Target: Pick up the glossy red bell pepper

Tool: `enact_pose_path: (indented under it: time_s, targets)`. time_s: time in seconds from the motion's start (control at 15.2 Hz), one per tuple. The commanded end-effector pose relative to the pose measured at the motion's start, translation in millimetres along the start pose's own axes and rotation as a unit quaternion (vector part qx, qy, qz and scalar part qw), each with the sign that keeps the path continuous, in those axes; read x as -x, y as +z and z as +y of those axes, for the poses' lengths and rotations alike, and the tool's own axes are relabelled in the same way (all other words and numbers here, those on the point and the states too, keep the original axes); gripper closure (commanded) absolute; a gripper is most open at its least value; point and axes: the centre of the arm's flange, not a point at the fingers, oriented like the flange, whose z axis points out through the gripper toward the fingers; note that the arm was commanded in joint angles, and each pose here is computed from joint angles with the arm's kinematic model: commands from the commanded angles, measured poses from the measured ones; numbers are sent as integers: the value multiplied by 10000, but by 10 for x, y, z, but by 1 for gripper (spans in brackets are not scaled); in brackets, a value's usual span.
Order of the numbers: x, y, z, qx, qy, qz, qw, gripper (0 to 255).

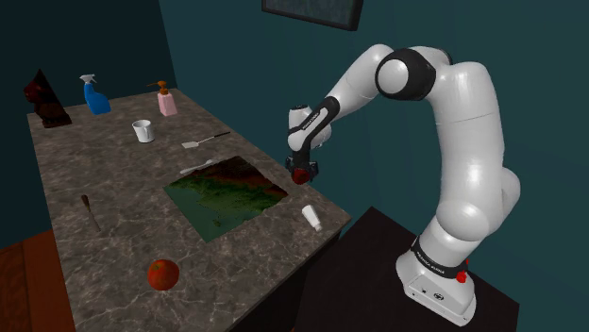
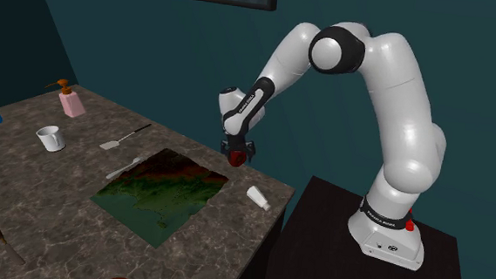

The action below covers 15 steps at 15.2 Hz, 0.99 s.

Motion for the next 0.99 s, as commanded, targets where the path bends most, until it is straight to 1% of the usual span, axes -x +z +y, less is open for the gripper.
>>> enact_pose_path:
  time_s: [0.0,0.2,0.33,0.4,0.92]
  targets:
    - [-5,92,-11,-1,9,2,10000,0]
    - [-7,279,-41,-1,9,2,10000,0]
    - [-6,279,-40,-1,9,2,10000,0]
    - [-10,274,-37,-1,9,2,10000,255]
    - [-5,264,-35,-1,9,2,10000,255]
